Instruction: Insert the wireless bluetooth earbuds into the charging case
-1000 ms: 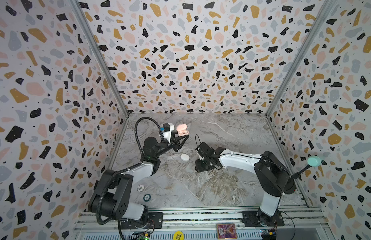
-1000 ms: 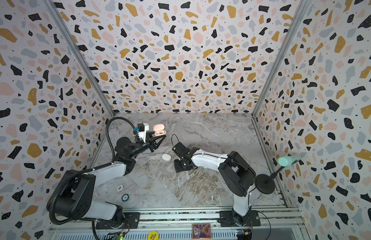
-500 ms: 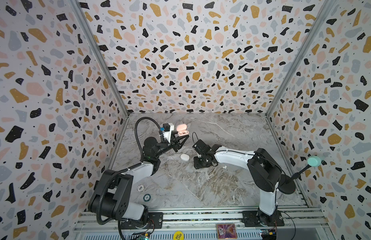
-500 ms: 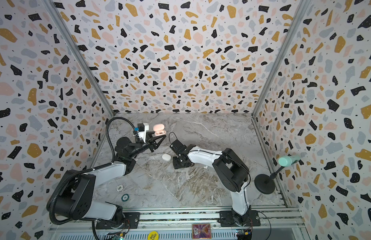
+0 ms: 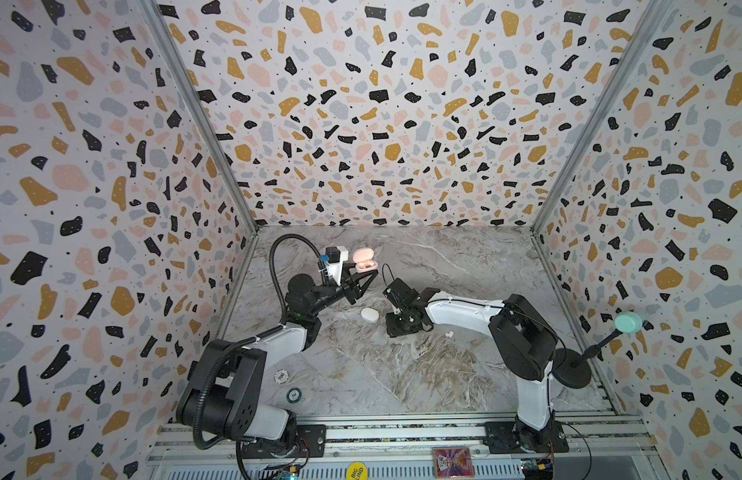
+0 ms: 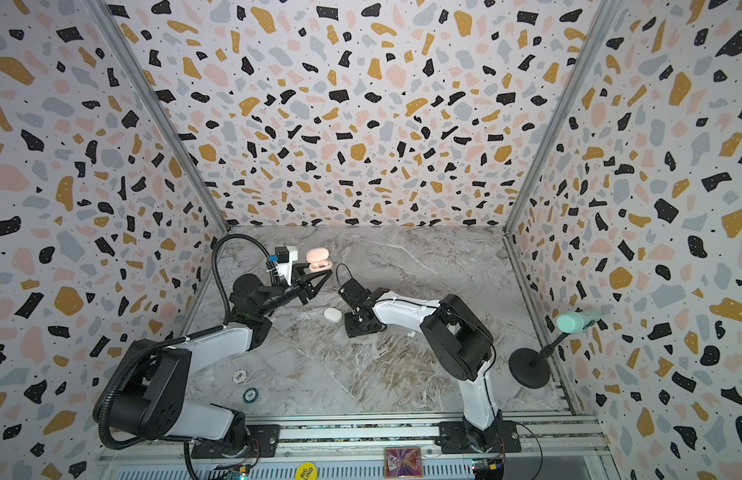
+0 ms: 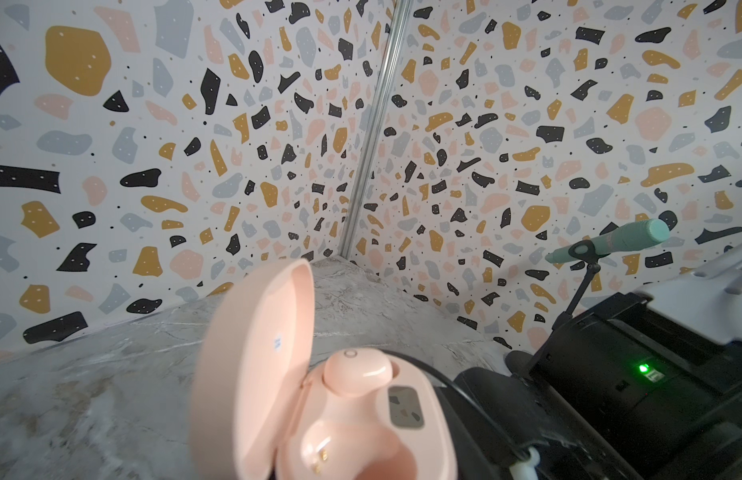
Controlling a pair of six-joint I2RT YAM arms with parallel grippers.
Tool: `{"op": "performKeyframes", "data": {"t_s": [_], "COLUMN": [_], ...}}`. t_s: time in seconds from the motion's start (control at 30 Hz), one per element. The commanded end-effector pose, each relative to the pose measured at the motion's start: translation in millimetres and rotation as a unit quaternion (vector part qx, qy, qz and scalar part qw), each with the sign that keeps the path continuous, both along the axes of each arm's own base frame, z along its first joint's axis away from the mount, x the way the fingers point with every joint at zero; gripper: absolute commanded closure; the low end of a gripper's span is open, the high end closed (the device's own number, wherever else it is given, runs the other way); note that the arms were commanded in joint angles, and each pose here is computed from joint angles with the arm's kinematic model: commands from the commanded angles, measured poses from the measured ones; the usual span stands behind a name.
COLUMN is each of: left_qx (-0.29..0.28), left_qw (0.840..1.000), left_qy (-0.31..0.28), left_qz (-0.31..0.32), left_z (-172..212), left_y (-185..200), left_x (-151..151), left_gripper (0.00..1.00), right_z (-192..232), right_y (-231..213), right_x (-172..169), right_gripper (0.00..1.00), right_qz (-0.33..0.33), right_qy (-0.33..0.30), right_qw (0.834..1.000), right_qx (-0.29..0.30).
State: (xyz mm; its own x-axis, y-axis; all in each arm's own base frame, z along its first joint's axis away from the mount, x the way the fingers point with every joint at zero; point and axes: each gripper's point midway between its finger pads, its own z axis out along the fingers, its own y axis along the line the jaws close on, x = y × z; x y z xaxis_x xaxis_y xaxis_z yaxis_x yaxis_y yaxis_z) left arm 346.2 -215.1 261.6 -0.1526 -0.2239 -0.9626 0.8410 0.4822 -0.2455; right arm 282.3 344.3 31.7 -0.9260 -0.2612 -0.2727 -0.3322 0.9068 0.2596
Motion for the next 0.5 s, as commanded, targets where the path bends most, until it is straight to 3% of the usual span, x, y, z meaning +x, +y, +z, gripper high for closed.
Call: {"op": "performKeyframes", "data": {"t_s": [0.0,0.23,0.47], "left_qx": [-0.011,-0.011,-0.011], "left_qw": [0.999,0.999,0.999], "left_qy": [-0.038,-0.037,-0.037], "left_qz": [-0.005,-0.004,-0.004], "left_z": [19,18,19], "left_y": [1,1,1], "left_x": [-4,-4,-4], "left_gripper": [0.57,0.57,0.57], "right_z": [14,42,46], "right_y": [11,38,45], "right_x": [2,-8,-19], "right_gripper": [0.53,0.53,0.53], "right_qz": [0.016,0.053,0.067], "right_qy": [-0.011,-0.033,-0.022], "right_qw": [1.000,0.995,0.993], "right_qx": [0.022,0.078,0.091]}}
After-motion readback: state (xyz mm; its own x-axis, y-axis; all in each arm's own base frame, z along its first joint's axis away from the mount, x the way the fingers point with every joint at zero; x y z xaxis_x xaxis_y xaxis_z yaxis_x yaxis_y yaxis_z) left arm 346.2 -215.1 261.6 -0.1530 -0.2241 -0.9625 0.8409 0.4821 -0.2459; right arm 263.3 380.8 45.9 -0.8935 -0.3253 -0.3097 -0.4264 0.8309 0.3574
